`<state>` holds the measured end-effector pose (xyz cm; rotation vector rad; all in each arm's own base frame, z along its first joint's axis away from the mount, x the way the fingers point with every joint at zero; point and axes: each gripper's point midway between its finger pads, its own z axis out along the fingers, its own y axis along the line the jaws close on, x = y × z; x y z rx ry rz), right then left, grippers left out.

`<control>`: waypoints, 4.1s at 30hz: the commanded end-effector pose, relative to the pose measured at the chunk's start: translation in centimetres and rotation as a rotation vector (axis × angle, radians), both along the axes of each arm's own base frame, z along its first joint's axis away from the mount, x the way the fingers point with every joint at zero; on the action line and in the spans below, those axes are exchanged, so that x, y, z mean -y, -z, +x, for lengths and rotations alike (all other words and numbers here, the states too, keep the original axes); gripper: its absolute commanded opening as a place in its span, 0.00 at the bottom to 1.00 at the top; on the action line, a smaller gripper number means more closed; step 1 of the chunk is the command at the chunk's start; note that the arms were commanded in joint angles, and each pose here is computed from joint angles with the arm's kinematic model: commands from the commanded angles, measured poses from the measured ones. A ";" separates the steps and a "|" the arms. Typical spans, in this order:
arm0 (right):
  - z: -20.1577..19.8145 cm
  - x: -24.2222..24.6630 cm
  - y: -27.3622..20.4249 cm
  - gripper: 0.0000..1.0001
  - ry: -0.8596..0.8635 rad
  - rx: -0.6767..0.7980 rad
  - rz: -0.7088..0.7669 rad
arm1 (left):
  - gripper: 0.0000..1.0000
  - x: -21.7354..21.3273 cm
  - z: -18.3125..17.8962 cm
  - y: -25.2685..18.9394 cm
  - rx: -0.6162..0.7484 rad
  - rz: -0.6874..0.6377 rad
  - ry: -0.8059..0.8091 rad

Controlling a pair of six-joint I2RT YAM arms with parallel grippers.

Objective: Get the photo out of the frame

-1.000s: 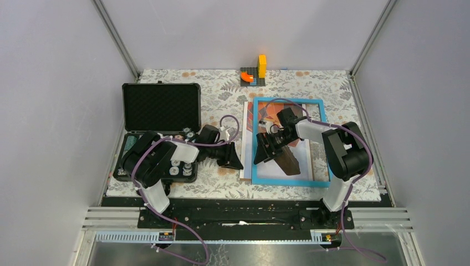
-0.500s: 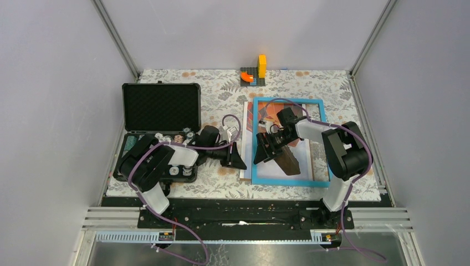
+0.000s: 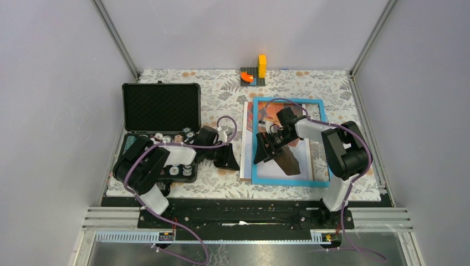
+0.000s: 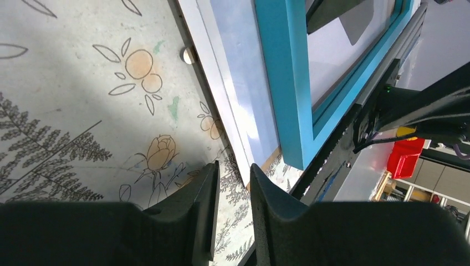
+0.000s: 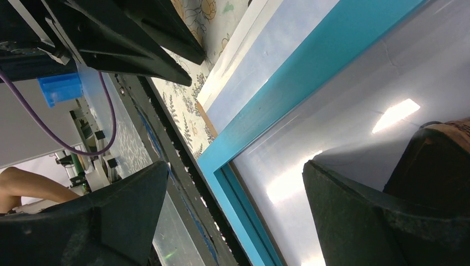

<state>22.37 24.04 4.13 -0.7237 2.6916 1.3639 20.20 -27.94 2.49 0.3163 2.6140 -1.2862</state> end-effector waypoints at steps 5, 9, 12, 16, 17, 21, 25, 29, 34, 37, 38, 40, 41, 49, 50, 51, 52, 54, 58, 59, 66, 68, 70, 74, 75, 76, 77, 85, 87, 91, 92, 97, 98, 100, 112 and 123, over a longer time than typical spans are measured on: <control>-0.3 1.8 3.8 1.00 -0.013 0.013 -0.153 | 0.30 0.7 1.9 1.0 0.034 0.059 -0.026; -0.3 1.8 3.8 1.00 -0.013 0.008 -0.155 | 0.29 1.3 1.6 1.3 0.020 0.049 -0.016; -0.4 1.8 3.9 1.00 -0.013 0.004 -0.155 | 0.28 1.8 1.4 1.2 0.000 0.019 -0.002; -0.3 1.8 3.9 1.00 -0.013 0.004 -0.155 | 0.27 2.5 0.6 0.0 -0.021 -0.070 0.017; -0.4 1.8 3.9 1.00 -0.014 0.004 -0.154 | 0.27 2.6 0.5 -0.1 -0.021 -0.082 0.018; -0.4 1.8 3.9 1.00 -0.014 0.002 -0.154 | 0.20 2.6 0.4 -0.8 -0.018 -0.112 0.019; -0.4 1.8 4.0 1.00 -0.014 -0.002 -0.156 | 0.19 2.5 0.1 -1.0 -0.029 -0.113 0.020; -0.3 1.8 4.0 1.00 -0.015 0.001 -0.156 | 0.29 1.8 -0.7 -0.4 -0.052 -0.082 0.015; -0.3 1.8 4.0 1.00 -0.013 0.002 -0.160 | 0.28 1.6 -0.9 0.4 -0.055 -0.046 0.012; -0.3 1.9 4.0 1.00 -0.012 0.001 -0.161 | 0.28 1.6 -0.6 1.6 -0.033 0.031 0.008; -0.3 1.9 4.1 1.00 -0.012 0.001 -0.162 | 0.27 1.6 -0.5 1.9 -0.030 0.053 0.005; -0.3 1.9 4.0 1.00 -0.012 0.001 -0.162 | 0.22 1.6 -0.4 2.3 -0.033 0.081 0.010; -0.3 1.9 4.0 1.00 -0.012 0.001 -0.163 | 0.20 1.7 -0.4 2.4 -0.036 0.088 0.016; -0.3 2.0 4.0 1.00 -0.014 0.004 -0.168 | 0.00 1.7 -0.2 2.2 -0.022 0.106 0.022; -0.1 2.0 4.0 1.00 -0.015 0.012 -0.172 | 0.00 1.7 -0.2 1.8 -0.014 0.101 0.027; 0.0 2.0 3.9 1.00 -0.016 0.019 -0.175 | 0.00 1.6 -0.2 1.5 -0.006 0.101 0.031; 0.0 2.1 3.8 1.00 -0.017 0.021 -0.177 | 0.00 1.5 -0.2 1.2 0.006 0.102 0.035; 0.1 2.2 3.6 0.99 -0.017 0.034 -0.187 | 0.00 1.3 -0.1 0.4 0.034 0.103 0.039; 1.1 2.8 3.0 1.00 -0.010 0.083 -0.223 | 0.00 1.3 0.3 -1.1 0.072 0.085 0.055; 1.5 2.9 2.7 1.00 -0.005 0.098 -0.225 | 0.00 1.3 0.3 -1.4 0.071 0.079 0.057; 2.8 3.4 0.6 1.00 0.015 0.158 -0.229 | 0.00 1.7 0.3 -2.7 0.057 0.062 0.060; 2.6 3.5 0.9 1.00 0.011 0.146 -0.234 | 0.08 1.3 0.5 -2.2 0.043 0.084 0.038; 2.2 3.5 1.4 1.00 0.006 0.127 -0.231 | 0.28 0.9 0.3 -1.8 0.024 0.099 0.018; 1.5 3.2 2.4 1.00 0.008 0.089 -0.208 | 0.35 0.9 0.2 -0.7 0.006 0.103 0.010; 1.3 3.1 2.6 1.00 0.009 0.077 -0.202 | 0.36 1.0 0.3 -0.5 -0.002 0.099 0.007; 1.1 3.1 2.8 1.00 0.008 0.066 -0.197 | 0.36 1.1 0.1 -0.2 -0.018 0.096 0.009; 0.9 3.1 3.0 1.00 0.006 0.058 -0.196 | 0.37 1.4 0.2 -0.2 -0.017 0.080 0.013; 0.3 3.0 3.9 1.00 0.002 0.015 -0.190 | 0.37 2.6 -0.7 0.3 -0.076 -0.007 0.028; 0.4 2.9 3.9 1.00 0.004 0.014 -0.188 | 0.37 3.0 -0.9 -0.1 -0.088 -0.046 0.039; 0.3 2.9 4.0 1.00 0.004 0.009 -0.188 | 0.28 3.7 -1.2 -2.1 -0.073 -0.135 0.058; 0.3 2.9 4.0 1.00 0.004 0.008 -0.187 | 0.22 3.7 -1.3 -2.3 -0.069 -0.136 0.059; 0.4 2.9 4.0 0.99 0.005 0.007 -0.186 | 0.05 3.6 -1.3 -3.0 -0.047 -0.143 0.065; 0.4 2.9 4.0 1.00 0.005 0.007 -0.186 | 0.05 3.7 -1.2 -3.1 -0.046 -0.145 0.064; 0.4 2.9 4.1 1.00 0.005 0.006 -0.187 | 0.04 3.8 -1.0 -3.3 -0.041 -0.147 0.065; 0.4 2.9 4.0 1.00 0.007 0.006 -0.188 | 0.16 4.0 -0.6 -2.1 -0.064 -0.103 0.062; 0.3 2.9 4.1 1.00 0.006 0.005 -0.188 | 0.25 3.1 -0.1 -0.2 -0.080 -0.015 0.035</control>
